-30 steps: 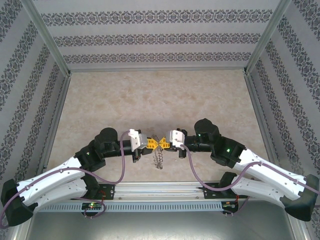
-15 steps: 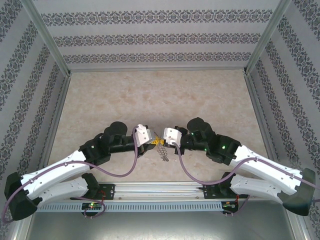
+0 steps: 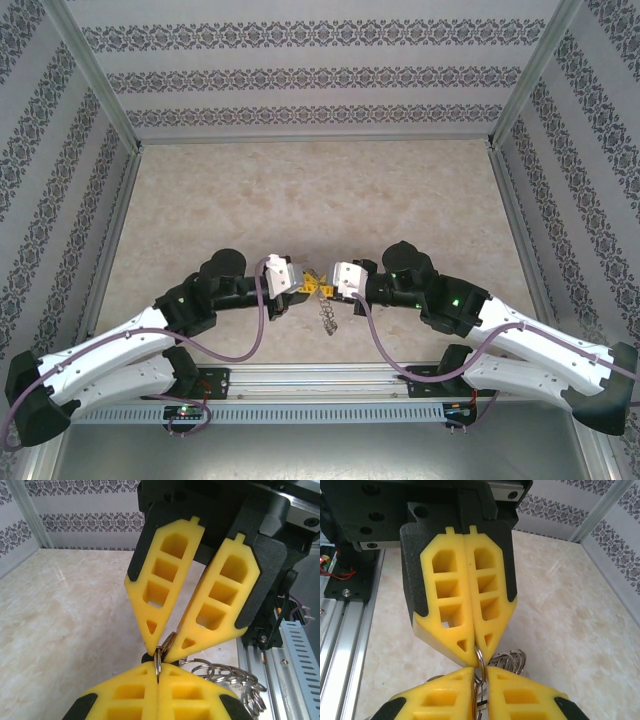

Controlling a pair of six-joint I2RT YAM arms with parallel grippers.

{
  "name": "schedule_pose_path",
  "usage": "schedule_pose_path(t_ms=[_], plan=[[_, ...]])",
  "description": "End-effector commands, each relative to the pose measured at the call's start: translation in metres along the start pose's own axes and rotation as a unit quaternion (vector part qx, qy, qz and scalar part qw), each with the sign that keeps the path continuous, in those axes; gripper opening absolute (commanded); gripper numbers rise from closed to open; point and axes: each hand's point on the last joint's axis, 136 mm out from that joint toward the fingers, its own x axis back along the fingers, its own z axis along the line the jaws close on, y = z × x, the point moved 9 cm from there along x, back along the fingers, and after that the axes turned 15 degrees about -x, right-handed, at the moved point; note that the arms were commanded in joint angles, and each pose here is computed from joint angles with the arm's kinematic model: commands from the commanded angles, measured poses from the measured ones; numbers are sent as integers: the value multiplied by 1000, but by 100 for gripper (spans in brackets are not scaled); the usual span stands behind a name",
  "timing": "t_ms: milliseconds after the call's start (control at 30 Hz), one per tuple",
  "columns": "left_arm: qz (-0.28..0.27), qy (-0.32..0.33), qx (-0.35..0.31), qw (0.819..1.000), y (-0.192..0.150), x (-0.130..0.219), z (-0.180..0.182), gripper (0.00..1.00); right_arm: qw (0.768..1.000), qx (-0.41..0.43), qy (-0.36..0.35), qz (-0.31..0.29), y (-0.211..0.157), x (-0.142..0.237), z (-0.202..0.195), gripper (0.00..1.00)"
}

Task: Put the keys on the keyring

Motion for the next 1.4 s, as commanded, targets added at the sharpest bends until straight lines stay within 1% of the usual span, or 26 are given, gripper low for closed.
schedule_pose_path(t_ms=[0, 167, 233, 367, 767, 900, 1067, 1267, 1367], plan=[[-61, 8, -11, 998, 15, 7, 3, 0, 999, -5, 27, -21, 3, 3, 7, 15], [-69, 11, -12, 997, 14, 8, 1, 0, 999, -13, 36, -27, 3, 6, 9, 21], [-68, 12, -12, 998, 14, 8, 1, 0, 999, -17, 35, -25, 2, 6, 8, 22], [-68, 12, -14, 997, 14, 10, 0, 0, 999, -21, 33, -16, -1, 3, 7, 19], [-82, 5, -21, 996, 17, 13, -2, 0, 999, -33, 21, 3, -5, -5, 1, 19], [-87, 7, -22, 996, 17, 15, -3, 0, 999, -34, 25, 2, -6, -4, 1, 13], [-100, 3, -20, 995, 18, 16, -4, 0, 999, -26, 33, -12, -3, -3, 2, 9], [-100, -2, -18, 995, 17, 14, -5, 0, 999, -24, 33, -8, -3, -5, 1, 8], [-95, -3, -19, 995, 18, 15, -5, 0, 999, -22, 36, -12, 0, -4, 2, 2]])
